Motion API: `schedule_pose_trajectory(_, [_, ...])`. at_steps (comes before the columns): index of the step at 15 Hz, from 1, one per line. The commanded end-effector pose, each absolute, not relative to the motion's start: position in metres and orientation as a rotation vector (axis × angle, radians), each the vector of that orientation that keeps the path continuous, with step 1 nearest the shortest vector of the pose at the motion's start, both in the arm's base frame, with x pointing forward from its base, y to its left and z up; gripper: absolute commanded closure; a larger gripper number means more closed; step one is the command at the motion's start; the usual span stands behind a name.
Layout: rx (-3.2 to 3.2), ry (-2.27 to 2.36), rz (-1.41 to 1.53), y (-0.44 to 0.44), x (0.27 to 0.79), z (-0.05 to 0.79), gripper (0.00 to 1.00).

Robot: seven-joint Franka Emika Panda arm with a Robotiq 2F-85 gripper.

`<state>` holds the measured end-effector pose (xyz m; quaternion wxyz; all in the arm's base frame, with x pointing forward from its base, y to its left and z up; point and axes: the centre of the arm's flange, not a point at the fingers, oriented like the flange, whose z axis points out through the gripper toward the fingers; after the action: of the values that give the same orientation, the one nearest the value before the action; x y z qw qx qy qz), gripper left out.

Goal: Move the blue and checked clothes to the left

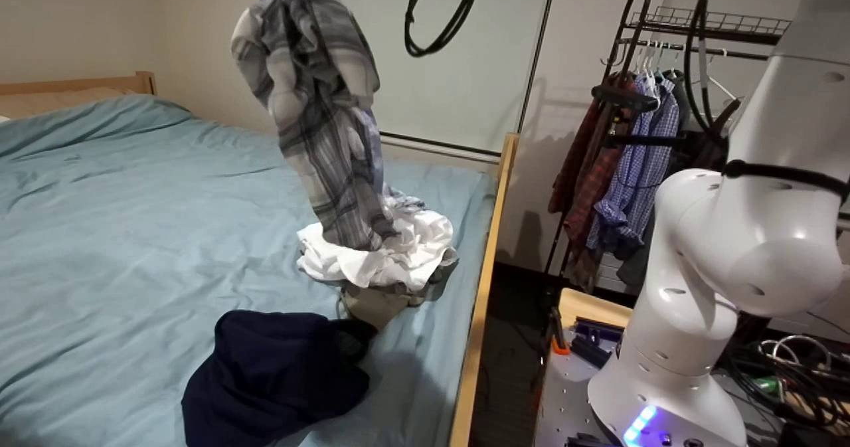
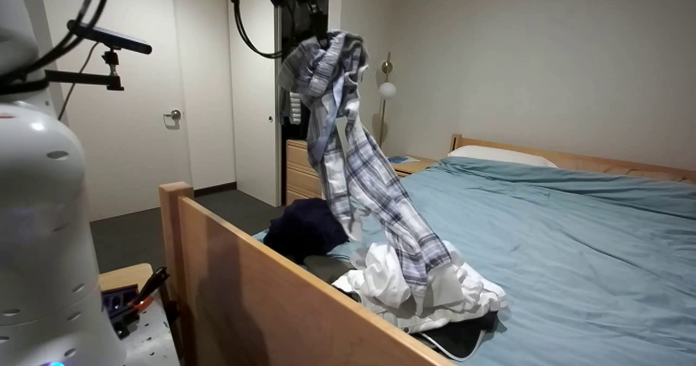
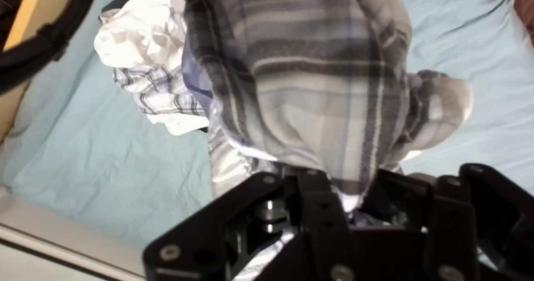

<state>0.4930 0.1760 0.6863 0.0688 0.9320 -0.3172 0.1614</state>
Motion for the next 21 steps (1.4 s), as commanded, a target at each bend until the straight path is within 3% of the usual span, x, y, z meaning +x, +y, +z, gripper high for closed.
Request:
schedule_pose_trajectory(1, [2.829,-0.677,0.572,0.223,0.453,0.765,0.97])
schedule_pose_trajectory(6, [2.803,-0.315,0.703,0.301,0.402,0.832,0.97])
schedule_pose_trajectory(10, [2.738,-0.043,0.820,0.335,0.398,0.850,0.97])
schedule_pose_trajectory(15, [2.763,0.096,0.733,0.303,0.469,0.812,0.97])
schedule_pose_trajectory(21, [2.986,0.176,0.371,0.233,0.573,0.681,0.97])
